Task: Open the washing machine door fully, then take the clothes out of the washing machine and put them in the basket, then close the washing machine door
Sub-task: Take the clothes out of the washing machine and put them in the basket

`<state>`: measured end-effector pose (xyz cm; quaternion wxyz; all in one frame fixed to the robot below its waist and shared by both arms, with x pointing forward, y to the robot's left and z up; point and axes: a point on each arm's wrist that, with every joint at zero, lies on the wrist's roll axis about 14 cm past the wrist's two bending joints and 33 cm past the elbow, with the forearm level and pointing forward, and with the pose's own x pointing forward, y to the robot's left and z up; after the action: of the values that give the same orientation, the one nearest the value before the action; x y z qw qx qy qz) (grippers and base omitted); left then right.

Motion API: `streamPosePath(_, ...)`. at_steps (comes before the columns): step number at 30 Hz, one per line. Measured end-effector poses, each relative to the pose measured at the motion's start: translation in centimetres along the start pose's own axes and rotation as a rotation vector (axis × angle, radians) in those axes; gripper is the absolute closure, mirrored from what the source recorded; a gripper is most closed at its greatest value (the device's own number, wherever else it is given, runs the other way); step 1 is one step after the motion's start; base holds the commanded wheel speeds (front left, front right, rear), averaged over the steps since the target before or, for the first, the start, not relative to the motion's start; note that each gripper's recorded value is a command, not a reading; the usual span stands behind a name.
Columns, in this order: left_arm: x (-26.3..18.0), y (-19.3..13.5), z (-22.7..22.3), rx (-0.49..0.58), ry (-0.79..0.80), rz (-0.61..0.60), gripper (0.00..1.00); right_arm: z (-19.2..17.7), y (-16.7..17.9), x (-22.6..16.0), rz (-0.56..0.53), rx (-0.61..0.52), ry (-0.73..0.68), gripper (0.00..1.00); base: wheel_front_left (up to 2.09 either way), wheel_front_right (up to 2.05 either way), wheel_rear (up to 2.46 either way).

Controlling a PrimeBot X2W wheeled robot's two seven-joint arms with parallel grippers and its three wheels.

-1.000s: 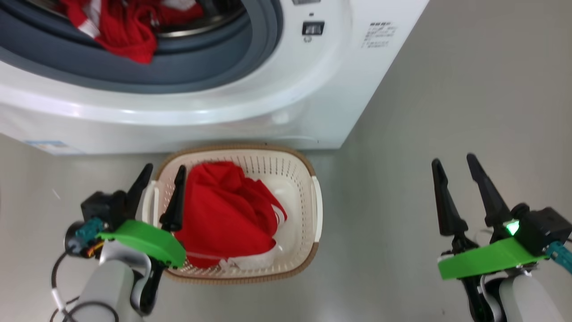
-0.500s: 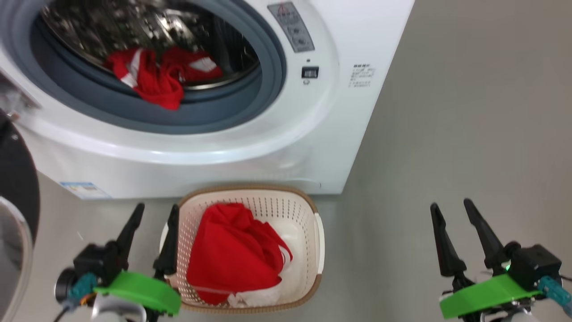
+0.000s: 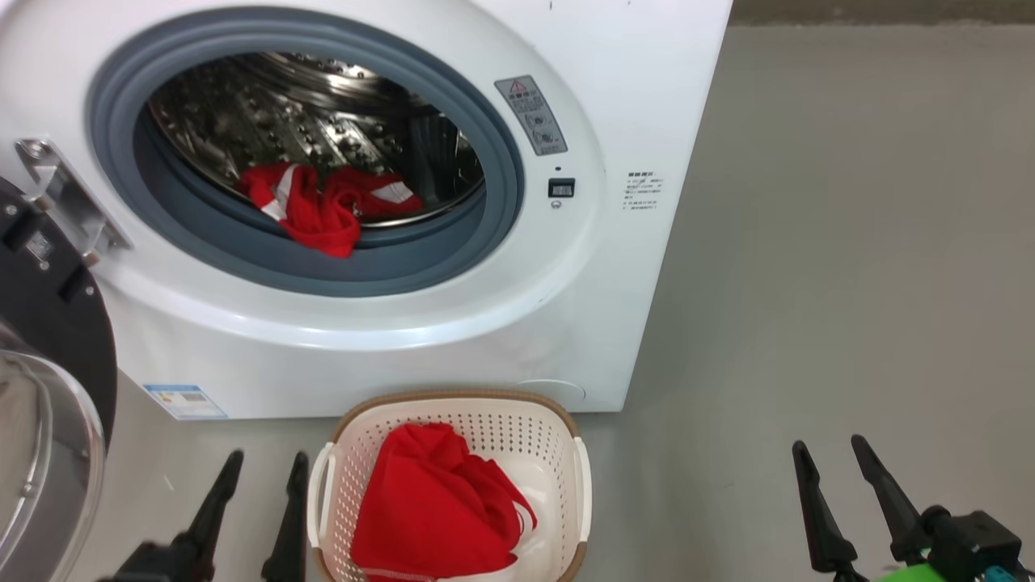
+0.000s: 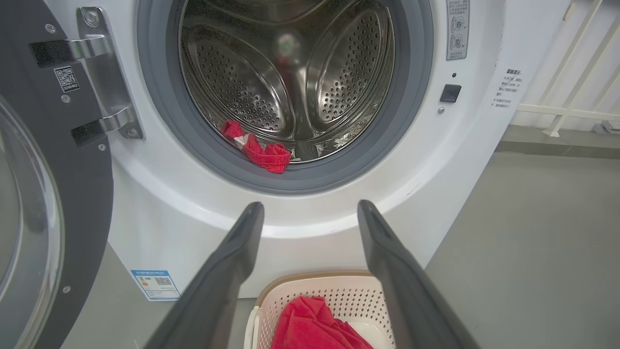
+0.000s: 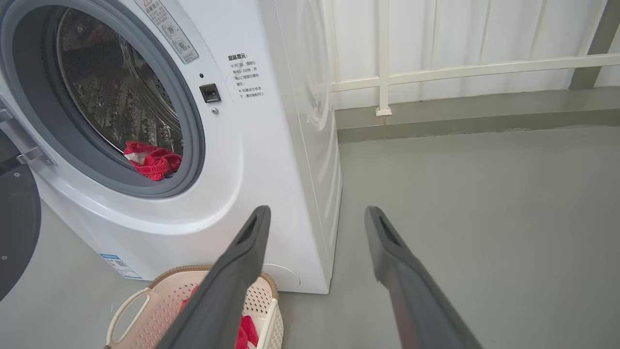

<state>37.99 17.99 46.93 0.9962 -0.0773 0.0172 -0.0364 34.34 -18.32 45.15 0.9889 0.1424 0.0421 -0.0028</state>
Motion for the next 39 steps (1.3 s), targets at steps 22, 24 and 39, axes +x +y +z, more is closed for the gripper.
streamPosePath(22, -2.0, 0.8, -0.1, -0.007, -0.002, 0.045, 0.00, -0.4, -0.9, -1.3, -0.032, 0.001, 0.014, 0.00, 0.00, 0.00, 0.00)
streamPosePath(24, -1.9, 0.6, -0.4, -0.008, 0.006, 0.041, 0.00, -0.6, -1.0, -1.2, -0.034, 0.001, 0.020, 0.00, 0.00, 0.00, 0.00)
streamPosePath(39, 7.0, -1.7, -0.5, 0.046, 0.017, -0.090, 0.00, -1.2, 0.0, 2.9, -0.004, 0.024, 0.030, 0.00, 0.00, 0.00, 0.00)
